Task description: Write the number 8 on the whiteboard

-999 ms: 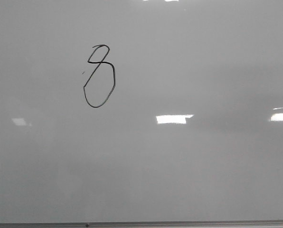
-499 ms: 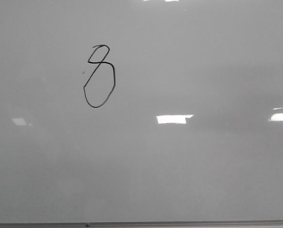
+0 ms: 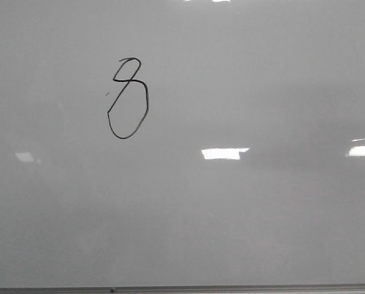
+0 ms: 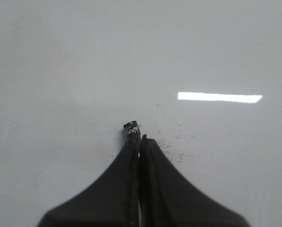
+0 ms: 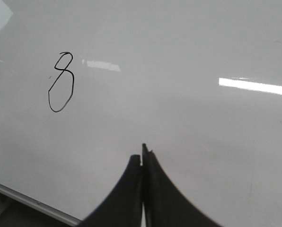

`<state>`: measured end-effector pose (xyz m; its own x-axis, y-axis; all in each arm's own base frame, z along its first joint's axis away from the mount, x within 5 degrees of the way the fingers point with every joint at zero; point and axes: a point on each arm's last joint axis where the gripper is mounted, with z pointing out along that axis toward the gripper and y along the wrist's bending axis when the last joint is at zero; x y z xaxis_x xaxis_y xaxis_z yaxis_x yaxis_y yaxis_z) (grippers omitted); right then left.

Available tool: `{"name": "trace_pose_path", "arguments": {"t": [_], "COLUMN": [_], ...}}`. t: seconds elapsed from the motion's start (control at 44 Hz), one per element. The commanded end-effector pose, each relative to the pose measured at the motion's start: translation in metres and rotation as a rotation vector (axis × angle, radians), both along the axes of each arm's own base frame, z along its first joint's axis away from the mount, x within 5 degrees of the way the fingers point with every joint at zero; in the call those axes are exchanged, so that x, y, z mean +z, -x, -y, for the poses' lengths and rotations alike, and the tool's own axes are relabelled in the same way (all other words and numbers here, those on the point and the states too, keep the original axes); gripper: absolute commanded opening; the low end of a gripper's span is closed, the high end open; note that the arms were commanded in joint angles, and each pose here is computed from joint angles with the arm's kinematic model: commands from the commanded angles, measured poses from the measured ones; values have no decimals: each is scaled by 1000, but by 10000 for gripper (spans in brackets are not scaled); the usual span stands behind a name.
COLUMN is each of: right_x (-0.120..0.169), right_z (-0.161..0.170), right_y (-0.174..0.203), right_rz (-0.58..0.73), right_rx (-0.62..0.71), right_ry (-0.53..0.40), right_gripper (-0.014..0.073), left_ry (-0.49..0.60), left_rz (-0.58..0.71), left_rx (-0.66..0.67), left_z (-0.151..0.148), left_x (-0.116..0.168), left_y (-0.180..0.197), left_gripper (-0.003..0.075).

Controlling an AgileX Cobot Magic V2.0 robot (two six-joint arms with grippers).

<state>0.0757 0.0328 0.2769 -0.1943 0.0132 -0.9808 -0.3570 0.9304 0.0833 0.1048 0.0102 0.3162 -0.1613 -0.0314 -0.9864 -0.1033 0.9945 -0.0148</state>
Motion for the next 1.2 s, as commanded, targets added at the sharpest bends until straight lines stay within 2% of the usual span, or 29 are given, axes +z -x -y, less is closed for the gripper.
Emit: {"name": "trace_pose_path", "arguments": {"t": [0.0,0.295,0.454,0.749,1.044,1.181], "right_x": [12,12,12,12,12,12], "right_z": [3,3,3,3,3,3], "right_y": [-1,-1,-1,-1,-1,-1], "right_rz": [48,48,49,49,49,48], "right_rx": [-35,-35,-36,-36,-36,-35], "right_ry": [-32,-32,-32,-32,-32,-32], "right_gripper": [-69,-69,-69,-69,-69,-69], "left_ry": [-1,5,11,35,10,13], "left_rz": [105,112,196,196,254,197], "left_rx": [-6,-7,-21,-80,-88,-74], "left_z": [0,1,3,9,10,9], "left_x": [16,15,4,-55,-93,-114], "left_y": [-1,-1,9,35,53,49], "left_gripper": [-21,-21,-20,-21,-21,-21]}}
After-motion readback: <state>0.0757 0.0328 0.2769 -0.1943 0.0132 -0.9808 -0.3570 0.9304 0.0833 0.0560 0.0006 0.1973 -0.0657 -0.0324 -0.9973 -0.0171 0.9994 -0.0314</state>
